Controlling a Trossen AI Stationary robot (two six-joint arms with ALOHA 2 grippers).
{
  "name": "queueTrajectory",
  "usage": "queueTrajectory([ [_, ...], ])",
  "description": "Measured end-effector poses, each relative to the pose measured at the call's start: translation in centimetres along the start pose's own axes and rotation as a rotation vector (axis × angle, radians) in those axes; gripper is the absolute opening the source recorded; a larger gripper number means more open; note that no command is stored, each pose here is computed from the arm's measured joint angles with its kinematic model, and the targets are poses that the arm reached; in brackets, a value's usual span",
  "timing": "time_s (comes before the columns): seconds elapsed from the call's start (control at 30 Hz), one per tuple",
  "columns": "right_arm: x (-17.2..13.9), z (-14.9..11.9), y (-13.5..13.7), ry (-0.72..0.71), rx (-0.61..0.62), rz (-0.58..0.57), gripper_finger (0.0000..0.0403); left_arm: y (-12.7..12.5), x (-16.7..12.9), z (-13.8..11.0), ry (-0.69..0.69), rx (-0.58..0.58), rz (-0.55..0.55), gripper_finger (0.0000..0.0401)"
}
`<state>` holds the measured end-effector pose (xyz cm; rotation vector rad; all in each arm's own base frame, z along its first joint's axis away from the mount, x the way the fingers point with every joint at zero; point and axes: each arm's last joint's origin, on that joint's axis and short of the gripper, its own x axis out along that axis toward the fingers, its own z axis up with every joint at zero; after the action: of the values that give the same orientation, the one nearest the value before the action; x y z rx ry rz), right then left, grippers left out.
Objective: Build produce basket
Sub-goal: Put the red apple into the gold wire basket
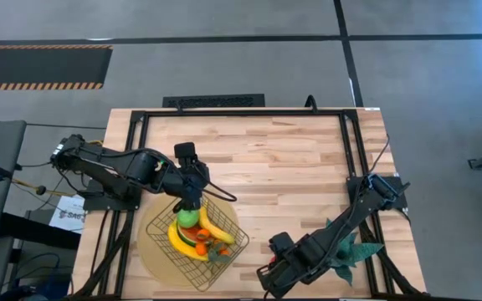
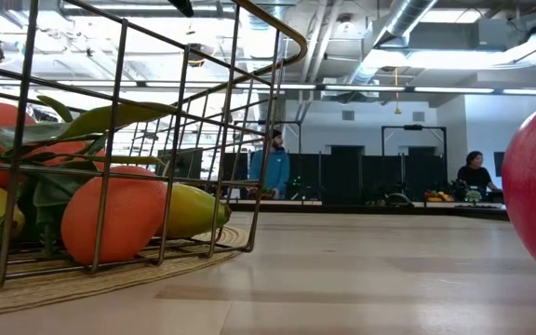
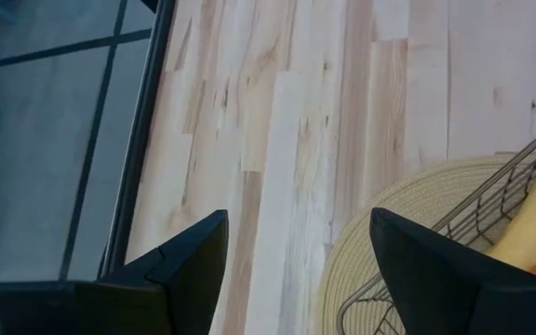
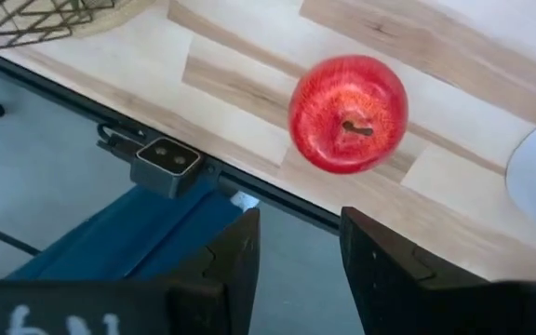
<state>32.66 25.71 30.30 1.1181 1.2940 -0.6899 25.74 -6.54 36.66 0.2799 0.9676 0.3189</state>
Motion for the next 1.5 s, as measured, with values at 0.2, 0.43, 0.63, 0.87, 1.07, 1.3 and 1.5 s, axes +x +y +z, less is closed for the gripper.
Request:
queueTrajectory([
  [0.2, 0.4, 0.1, -0.2, -0.009, 0.001, -0.022, 0.0165, 0.0, 0.0, 0.0, 0.000, -0.006, 0.001, 0.0249],
  [0.43, 2.5, 0.3, -0.9, -0.030, 0.008, -0.110, 0.0164, 0.0, 0.0, 0.0, 0.000, -0.007, 0.001, 0.0249],
  [0.63, 3.6, 0.4, -1.6, -0.028, 0.011, -0.171, 0.0162, 0.0, 0.0, 0.0, 0.000, -0.008, 0.001, 0.0249],
  [0.87, 5.0, 0.5, -1.6, -0.026, 0.011, -0.148, 0.0162, 0.0, 0.0, 0.0, 0.000, -0.008, 0.001, 0.0249],
  [1.07, 5.8, 0.5, -1.8, -0.027, 0.011, -0.150, 0.0160, 0.0, 0.0, 0.0, 0.000, -0.008, 0.002, 0.0249],
  [1.3, 6.8, 0.4, -2.2, -0.028, 0.017, -0.152, 0.0159, 0.0, 0.0, 0.0, 0.000, -0.008, 0.002, 0.0249],
  [1.5, 7.4, 0.4, -2.4, -0.031, 0.028, -0.156, 0.0159, 0.0, 0.0, 0.0, 0.000, -0.008, 0.002, 0.0249],
])
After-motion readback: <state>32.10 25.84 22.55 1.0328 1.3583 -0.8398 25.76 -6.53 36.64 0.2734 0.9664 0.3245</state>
